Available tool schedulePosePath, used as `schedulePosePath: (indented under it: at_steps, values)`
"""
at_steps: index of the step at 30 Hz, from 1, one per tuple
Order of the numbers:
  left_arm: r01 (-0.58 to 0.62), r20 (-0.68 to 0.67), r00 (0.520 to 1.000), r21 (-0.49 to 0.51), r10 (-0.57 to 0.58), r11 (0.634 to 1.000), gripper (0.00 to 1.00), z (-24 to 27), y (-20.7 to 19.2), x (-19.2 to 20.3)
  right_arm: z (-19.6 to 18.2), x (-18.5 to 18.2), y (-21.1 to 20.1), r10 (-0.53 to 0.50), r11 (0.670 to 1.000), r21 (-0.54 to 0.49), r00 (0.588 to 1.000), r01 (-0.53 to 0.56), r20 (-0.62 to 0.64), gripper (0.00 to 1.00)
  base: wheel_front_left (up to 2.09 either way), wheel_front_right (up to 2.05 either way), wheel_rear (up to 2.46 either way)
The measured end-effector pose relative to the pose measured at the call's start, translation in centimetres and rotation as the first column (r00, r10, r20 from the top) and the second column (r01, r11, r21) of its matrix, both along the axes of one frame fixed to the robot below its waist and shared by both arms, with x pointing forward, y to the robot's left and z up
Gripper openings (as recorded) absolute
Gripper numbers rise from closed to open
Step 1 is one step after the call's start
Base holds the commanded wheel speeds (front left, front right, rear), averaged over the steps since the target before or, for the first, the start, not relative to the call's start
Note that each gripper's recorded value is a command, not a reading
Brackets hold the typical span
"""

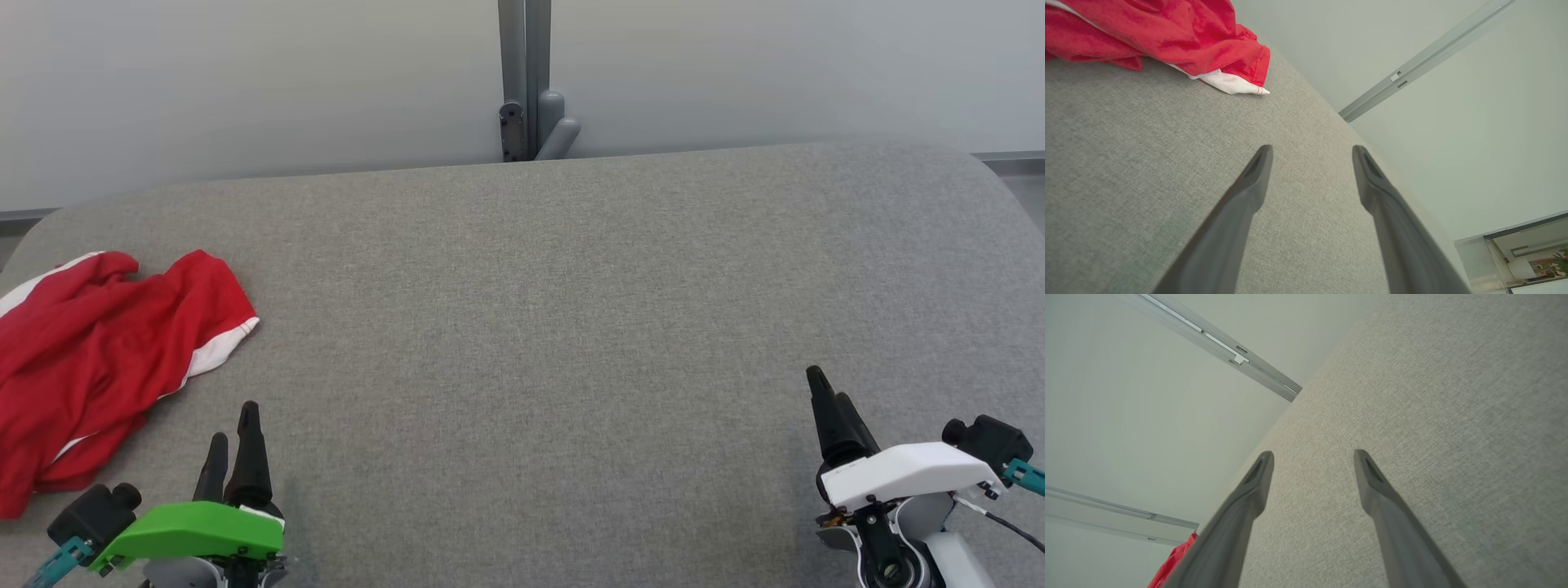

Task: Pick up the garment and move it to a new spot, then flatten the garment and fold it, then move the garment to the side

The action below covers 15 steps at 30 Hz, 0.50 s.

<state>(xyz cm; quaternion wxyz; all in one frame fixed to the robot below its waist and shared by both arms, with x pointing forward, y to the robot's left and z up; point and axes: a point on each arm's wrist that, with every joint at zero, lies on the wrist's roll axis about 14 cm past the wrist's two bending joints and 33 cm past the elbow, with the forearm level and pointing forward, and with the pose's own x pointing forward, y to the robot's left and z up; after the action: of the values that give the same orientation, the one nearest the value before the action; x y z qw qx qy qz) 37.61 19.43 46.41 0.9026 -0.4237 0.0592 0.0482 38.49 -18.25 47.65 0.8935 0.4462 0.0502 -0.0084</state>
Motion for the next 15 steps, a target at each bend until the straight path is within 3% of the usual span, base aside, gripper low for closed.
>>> schedulePosePath:
  at_steps: [15]
  values:
    - [0.012, -0.012, 1.000, 0.222, -0.010, 0.975, 1.00, -0.18, 0.29, -0.13, 0.47, 0.20, -0.21, 0.013, 0.977, -0.212, 0.999, -0.006, 0.033, 1.00, 0.00, 0.00, 0.00]
